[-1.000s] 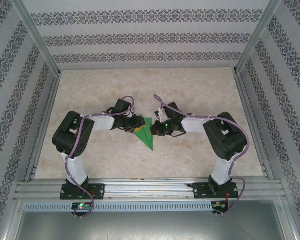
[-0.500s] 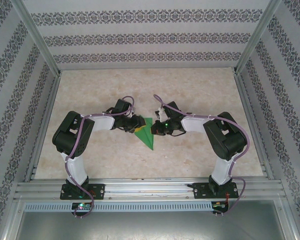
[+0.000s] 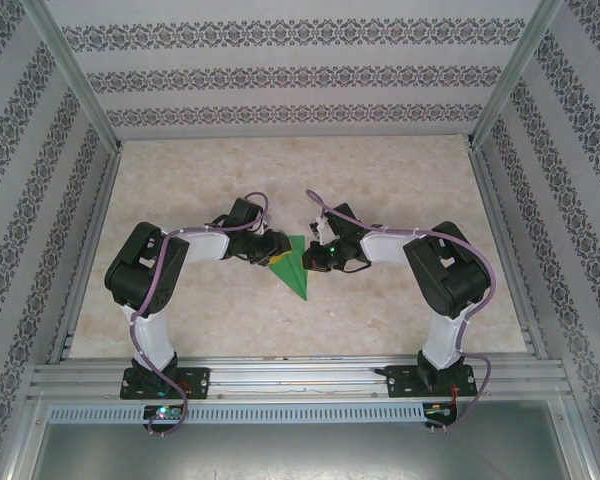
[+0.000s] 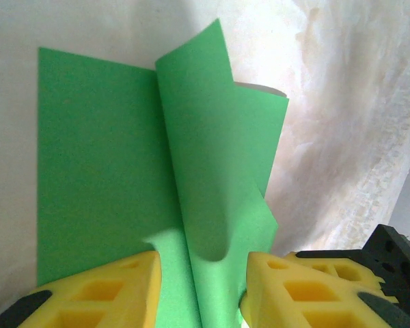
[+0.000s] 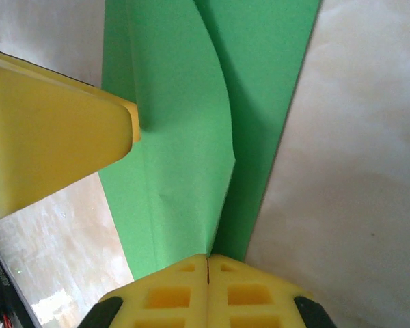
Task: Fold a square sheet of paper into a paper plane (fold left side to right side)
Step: Fourth fold the wing at the center of the table.
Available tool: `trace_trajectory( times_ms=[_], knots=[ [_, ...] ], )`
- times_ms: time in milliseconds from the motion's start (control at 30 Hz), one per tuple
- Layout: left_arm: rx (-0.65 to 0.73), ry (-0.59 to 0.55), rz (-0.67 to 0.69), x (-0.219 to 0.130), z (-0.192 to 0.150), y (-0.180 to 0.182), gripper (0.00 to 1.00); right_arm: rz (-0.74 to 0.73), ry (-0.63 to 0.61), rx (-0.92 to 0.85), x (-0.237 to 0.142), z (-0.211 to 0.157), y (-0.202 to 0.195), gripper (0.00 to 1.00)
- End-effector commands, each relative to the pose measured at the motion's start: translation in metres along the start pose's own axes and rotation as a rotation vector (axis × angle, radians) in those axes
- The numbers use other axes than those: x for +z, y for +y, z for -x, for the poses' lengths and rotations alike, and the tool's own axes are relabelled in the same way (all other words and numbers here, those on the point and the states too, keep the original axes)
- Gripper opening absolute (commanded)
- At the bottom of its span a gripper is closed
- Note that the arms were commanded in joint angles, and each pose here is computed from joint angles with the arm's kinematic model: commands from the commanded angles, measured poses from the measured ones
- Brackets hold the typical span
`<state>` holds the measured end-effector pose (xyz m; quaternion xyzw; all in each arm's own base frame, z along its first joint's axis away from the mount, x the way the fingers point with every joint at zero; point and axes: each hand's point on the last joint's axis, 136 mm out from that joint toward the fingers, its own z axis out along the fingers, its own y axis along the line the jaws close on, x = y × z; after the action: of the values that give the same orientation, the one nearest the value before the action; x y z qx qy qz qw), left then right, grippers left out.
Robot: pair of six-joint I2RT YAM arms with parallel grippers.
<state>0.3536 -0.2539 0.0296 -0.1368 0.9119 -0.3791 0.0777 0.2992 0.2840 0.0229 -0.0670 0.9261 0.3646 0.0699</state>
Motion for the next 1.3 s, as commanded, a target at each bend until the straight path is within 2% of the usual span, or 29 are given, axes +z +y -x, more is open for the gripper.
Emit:
trace_trajectory(
  times_ms=[0,400,733,1000,1100,1267],
  knots=[
    [-0.028,0.021,0.077,0.008,-0.008,0.018,0.38,-0.026,-0.002,-0.020,0.002,0.004,-0.004,0.00],
    [-0.021,0.020,0.057,0.007,-0.005,0.011,0.39,-0.069,0.038,0.000,0.010,-0.008,-0.017,0.00],
    [0.013,-0.020,-0.043,-0.006,0.005,-0.024,0.44,-0.130,0.084,0.048,0.016,-0.019,-0.034,0.00],
    [0.055,-0.076,-0.043,-0.024,0.012,-0.037,0.47,-0.155,0.100,0.074,0.018,-0.022,-0.040,0.00],
    [0.071,-0.080,-0.047,-0.028,0.012,-0.041,0.41,-0.159,0.100,0.081,0.018,-0.022,-0.041,0.00],
    [0.075,-0.024,-0.120,-0.020,0.006,-0.055,0.18,-0.166,0.105,0.086,0.018,-0.023,-0.043,0.00]
  ],
)
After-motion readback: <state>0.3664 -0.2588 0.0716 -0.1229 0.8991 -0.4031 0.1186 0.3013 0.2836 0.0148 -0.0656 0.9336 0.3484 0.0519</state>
